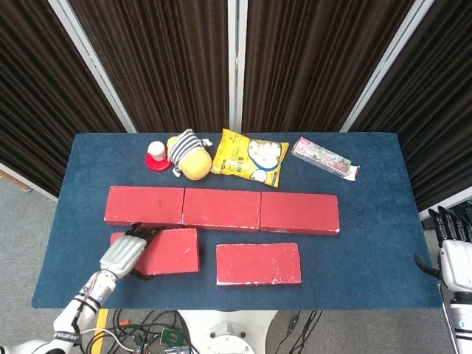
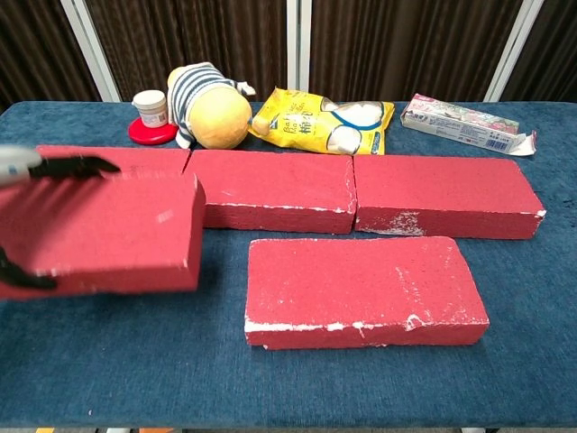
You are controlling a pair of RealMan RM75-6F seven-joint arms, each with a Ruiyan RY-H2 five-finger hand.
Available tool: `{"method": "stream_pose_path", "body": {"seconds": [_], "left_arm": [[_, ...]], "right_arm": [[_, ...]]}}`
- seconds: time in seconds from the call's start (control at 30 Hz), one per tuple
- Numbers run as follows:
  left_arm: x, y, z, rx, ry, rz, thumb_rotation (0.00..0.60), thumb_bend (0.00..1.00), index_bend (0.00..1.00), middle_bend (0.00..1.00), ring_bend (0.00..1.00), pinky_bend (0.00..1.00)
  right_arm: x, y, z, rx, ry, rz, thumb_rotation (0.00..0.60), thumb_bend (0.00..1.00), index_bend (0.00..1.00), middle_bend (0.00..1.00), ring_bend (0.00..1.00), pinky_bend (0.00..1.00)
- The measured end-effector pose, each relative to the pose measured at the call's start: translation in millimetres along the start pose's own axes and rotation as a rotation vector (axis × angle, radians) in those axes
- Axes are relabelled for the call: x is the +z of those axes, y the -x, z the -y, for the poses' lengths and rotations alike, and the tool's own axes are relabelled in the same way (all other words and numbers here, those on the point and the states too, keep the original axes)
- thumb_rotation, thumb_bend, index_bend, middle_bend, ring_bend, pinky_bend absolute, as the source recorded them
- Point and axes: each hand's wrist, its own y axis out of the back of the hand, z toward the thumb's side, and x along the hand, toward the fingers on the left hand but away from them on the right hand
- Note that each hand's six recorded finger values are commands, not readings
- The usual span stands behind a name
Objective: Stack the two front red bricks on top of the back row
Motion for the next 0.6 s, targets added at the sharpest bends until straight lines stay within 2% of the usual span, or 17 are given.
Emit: {"method": "stream_pose_path", "body": {"seconds": [0.13,0.27,0.37,0.6], "left_arm": [[-8,-14,-33,0.041,-0.009,-0.01,0.6,0.17,0.05,0.17,0.16,0.02],[-7,-33,-53,0.043,-0.008,0.003,0.6,0.17,0.05,0.17,0.16,0.02],[-5,-48,-60,0.024,-0.015,0.019,0.6,0.17,0.05,0.17,0.16,0.02],[1,-87,-58,-0.033,-0.013,0.041,0.6,0.17,0.05,0.17,0.16,0.02]], "right_arm": [[4,0,-1,-0.001,-0.009,-0.013,0.6,0.15,0.0,0.0,0.0,0.0],[5,1,0,0.008,-0.014,-0.011,0.6,0.15,0.0,0.0,0.0,0.0],[6,1,0,0.008,-0.01,-0.014,0.6,0.15,0.0,0.0,0.0,0.0],[11,1,-5,0.001,-0.014,-0.027,0.6,0.15,0.0,0.0,0.0,0.0]]}}
